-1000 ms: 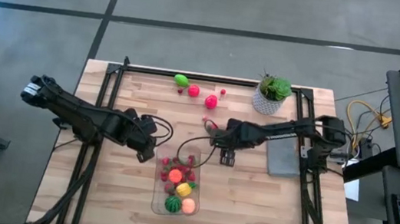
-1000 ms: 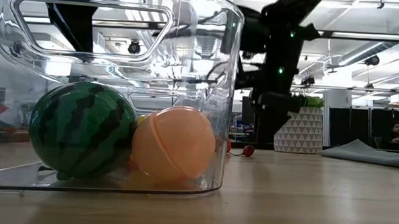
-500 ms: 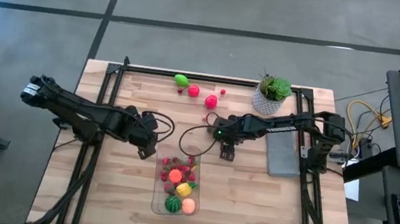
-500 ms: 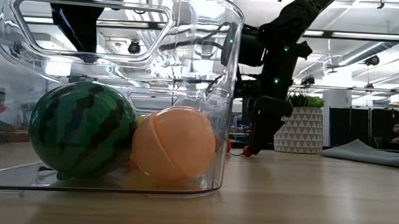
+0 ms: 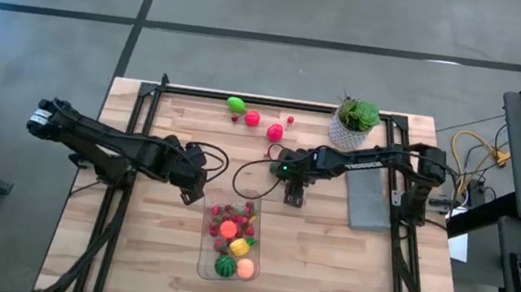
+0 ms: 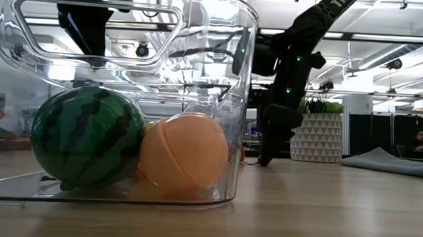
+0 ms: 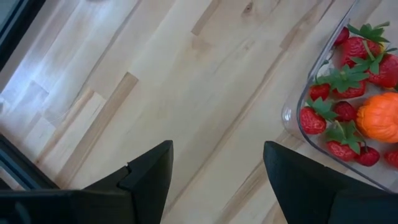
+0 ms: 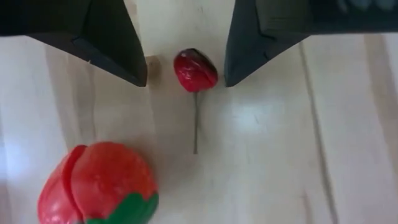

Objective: Pick and placing Produce into tupperware
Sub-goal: Put the red cherry into the transparent bin

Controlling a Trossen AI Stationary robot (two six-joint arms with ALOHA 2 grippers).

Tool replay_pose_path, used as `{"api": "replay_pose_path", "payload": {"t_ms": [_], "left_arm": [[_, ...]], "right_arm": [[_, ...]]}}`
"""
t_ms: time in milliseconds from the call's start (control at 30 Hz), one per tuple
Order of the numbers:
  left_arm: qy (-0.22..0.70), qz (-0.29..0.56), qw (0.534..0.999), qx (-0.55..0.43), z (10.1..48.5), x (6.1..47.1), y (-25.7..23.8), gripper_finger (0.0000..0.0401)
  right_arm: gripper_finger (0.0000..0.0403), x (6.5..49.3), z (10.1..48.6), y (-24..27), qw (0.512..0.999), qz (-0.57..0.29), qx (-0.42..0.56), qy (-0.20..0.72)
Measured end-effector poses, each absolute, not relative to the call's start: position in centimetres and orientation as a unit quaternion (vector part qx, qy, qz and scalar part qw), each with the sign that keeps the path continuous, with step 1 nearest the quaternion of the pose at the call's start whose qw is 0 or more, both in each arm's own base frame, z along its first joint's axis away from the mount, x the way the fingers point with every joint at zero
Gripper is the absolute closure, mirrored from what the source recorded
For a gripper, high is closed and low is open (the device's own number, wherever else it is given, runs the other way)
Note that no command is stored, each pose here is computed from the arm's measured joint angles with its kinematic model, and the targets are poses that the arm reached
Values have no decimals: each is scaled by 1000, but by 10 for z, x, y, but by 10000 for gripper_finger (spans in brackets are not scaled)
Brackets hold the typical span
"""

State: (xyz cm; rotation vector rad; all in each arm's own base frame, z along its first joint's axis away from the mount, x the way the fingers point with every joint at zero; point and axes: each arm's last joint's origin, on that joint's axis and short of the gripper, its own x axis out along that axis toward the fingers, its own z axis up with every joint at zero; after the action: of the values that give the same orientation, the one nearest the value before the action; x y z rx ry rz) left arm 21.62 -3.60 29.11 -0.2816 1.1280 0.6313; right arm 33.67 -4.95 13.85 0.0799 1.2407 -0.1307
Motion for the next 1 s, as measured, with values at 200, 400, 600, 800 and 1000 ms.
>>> {"api": "replay_pose_path", "payload": {"t_ms": [200,400,600,800,1000], "left_arm": [[524,294,789,-130,291,216,-36,166],[521,297,790,-127,291,216,-36,166],[524,292,791,-119,291,216,-36,166],[524,291,792,-118,291,216,-36,166],[527,286,793,-110,291,216,-36,166]], "right_arm": [[231,338,134,-50,810,-54,30,584],[262,339,137,-50,810,-60,23,582],[312,340,136,-50,811,-60,25,581],[345,340,138,-49,807,-79,48,583],[340,344,163,-48,812,-88,113,566]]}}
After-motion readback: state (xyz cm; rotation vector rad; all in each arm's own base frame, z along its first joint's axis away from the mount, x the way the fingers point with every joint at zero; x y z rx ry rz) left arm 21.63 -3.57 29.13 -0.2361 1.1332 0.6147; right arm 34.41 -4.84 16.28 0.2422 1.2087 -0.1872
